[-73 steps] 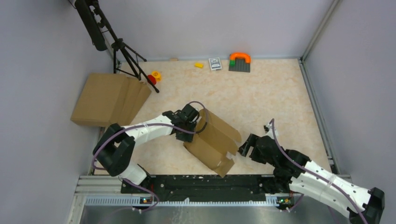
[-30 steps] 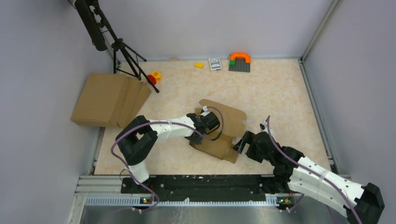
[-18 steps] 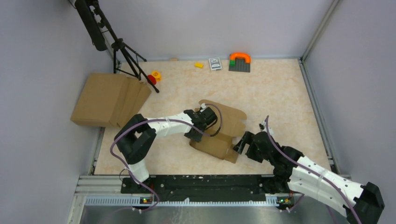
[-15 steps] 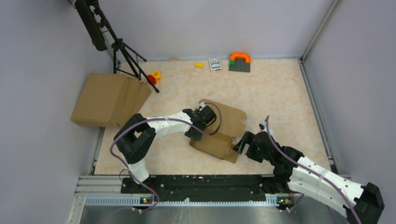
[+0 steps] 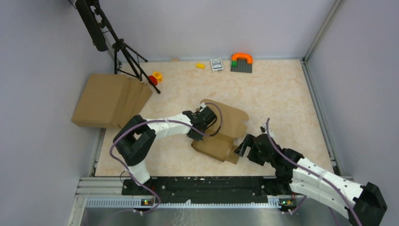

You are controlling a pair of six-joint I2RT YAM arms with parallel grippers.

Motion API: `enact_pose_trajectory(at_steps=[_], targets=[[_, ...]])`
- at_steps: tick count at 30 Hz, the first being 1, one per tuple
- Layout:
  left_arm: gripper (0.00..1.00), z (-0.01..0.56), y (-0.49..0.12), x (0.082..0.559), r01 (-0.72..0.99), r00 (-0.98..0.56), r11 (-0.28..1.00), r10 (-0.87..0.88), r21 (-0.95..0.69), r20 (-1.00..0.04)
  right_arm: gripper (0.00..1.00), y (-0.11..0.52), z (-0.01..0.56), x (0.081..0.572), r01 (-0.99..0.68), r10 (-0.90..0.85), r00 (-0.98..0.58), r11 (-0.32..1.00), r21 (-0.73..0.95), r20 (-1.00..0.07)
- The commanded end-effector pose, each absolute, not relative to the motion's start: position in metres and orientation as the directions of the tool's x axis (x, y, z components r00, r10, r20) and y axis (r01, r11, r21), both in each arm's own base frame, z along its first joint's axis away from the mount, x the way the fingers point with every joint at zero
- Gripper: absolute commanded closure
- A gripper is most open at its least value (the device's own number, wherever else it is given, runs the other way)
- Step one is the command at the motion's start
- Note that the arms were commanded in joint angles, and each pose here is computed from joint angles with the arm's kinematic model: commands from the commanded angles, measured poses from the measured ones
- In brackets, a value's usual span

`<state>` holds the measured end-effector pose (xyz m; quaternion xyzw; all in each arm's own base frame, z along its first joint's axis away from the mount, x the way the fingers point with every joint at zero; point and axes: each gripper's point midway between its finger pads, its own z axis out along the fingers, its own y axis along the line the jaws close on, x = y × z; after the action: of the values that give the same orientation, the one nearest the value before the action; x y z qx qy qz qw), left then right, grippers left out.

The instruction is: Fold the paper box

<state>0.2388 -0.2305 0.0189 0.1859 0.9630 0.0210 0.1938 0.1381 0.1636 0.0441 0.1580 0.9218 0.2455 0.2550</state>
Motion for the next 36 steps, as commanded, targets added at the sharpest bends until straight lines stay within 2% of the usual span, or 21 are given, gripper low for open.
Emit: enact_pose_trajectory(at_steps=[1, 6, 12, 16, 19, 26, 33, 36], targets=[[1.0, 0.016, -0.225, 0.236, 0.339, -0.859, 0.934, 0.356, 0.112, -0.369, 0.12, 0.199, 0.062, 0.148, 0.084, 0.484, -0.805, 0.666, 0.742, -0.343], [1.0, 0.014, -0.232, 0.231, 0.358, -0.865, 0.931, 0.359, 0.07, -0.351, 0.09, 0.21, 0.08, 0.156, 0.004, 0.569, -0.754, 0.505, 0.863, -0.329], [1.0, 0.019, -0.241, 0.228, 0.386, -0.866, 0.922, 0.375, 0.034, -0.331, 0.09, 0.221, 0.088, 0.156, -0.033, 0.534, -0.78, 0.488, 0.872, -0.328], [1.0, 0.021, -0.244, 0.228, 0.392, -0.867, 0.92, 0.377, 0.021, -0.324, 0.13, 0.229, 0.102, 0.16, -0.075, 0.524, -0.779, 0.47, 0.88, -0.346], [1.0, 0.021, -0.245, 0.227, 0.395, -0.868, 0.918, 0.38, 0.02, -0.319, 0.16, 0.224, 0.098, 0.164, -0.049, 0.511, -0.776, 0.534, 0.844, -0.369], [1.0, 0.025, -0.241, 0.229, 0.393, -0.867, 0.919, 0.384, 0.04, -0.317, 0.16, 0.182, 0.059, 0.16, 0.141, 0.493, -0.774, 0.746, 0.651, -0.397], [1.0, 0.031, -0.239, 0.23, 0.386, -0.865, 0.921, 0.381, 0.054, -0.327, 0.14, 0.165, 0.061, 0.159, 0.234, 0.42, -0.818, 0.867, 0.44, -0.393], [1.0, 0.031, -0.24, 0.231, 0.385, -0.866, 0.921, 0.38, 0.049, -0.327, 0.16, 0.172, 0.054, 0.156, 0.228, 0.406, -0.84, 0.865, 0.447, -0.359]])
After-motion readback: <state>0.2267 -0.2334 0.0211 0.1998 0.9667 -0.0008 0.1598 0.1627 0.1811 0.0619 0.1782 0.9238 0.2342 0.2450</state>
